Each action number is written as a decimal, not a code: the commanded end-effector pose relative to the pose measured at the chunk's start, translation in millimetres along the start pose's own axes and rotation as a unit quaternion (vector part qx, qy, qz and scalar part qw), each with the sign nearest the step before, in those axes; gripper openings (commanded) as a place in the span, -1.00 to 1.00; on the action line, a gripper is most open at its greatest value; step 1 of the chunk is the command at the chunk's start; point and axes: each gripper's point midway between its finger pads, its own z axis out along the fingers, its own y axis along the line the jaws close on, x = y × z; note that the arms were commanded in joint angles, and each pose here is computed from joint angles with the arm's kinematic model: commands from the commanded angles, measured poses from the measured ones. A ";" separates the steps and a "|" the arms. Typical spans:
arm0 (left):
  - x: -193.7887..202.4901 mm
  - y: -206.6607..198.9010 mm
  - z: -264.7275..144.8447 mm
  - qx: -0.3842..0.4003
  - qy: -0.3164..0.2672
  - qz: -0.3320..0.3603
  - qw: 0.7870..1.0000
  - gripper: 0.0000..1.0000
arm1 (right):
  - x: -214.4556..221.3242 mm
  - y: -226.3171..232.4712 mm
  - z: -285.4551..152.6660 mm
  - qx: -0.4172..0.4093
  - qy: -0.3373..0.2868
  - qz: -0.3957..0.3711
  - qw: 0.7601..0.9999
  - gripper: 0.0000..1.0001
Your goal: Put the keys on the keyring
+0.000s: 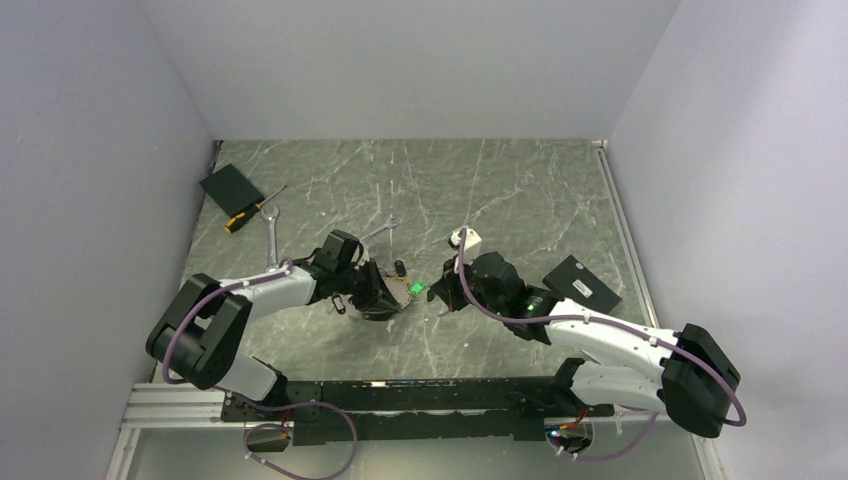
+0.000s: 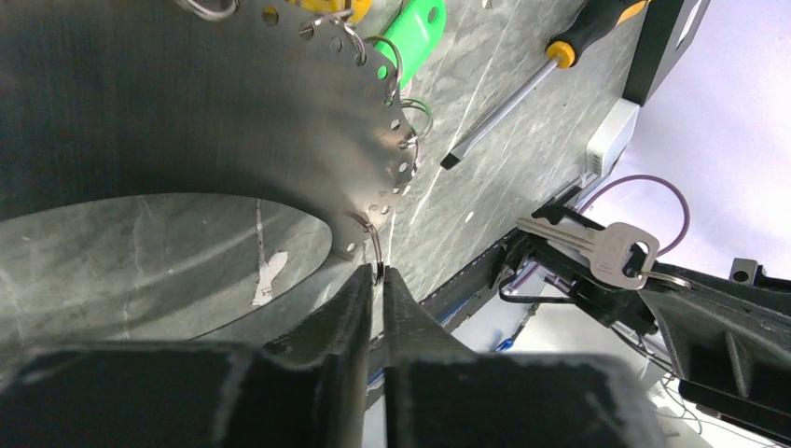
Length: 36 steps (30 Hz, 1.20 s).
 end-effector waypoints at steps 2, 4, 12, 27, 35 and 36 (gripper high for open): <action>-3.6 7.4 7.4 -0.006 -0.007 0.009 1.000 -0.50 | -1.9 2.3 6.2 -0.006 -0.011 -0.002 1.000 -1.00; -2.8 11.9 10.1 -0.015 -0.004 0.008 1.000 -0.43 | -1.6 0.8 7.0 -0.003 -0.011 -0.004 1.000 -1.00; -9.8 12.9 8.2 -0.036 -0.014 0.021 0.999 -0.29 | 3.1 -2.3 6.6 0.003 -0.005 -0.009 1.000 -1.00; -12.4 9.4 14.5 -0.075 -0.015 0.082 0.994 -0.40 | 4.4 -4.0 2.9 0.005 -0.006 -0.008 1.000 -1.00; -13.1 8.3 23.3 -0.089 -0.008 0.100 0.991 -0.42 | 3.5 -4.7 1.3 0.007 -0.005 -0.011 1.000 -1.00; -12.9 8.3 23.9 -0.091 -0.008 0.102 0.991 -0.43 | 3.4 -4.6 1.2 0.007 -0.006 -0.011 1.000 -1.00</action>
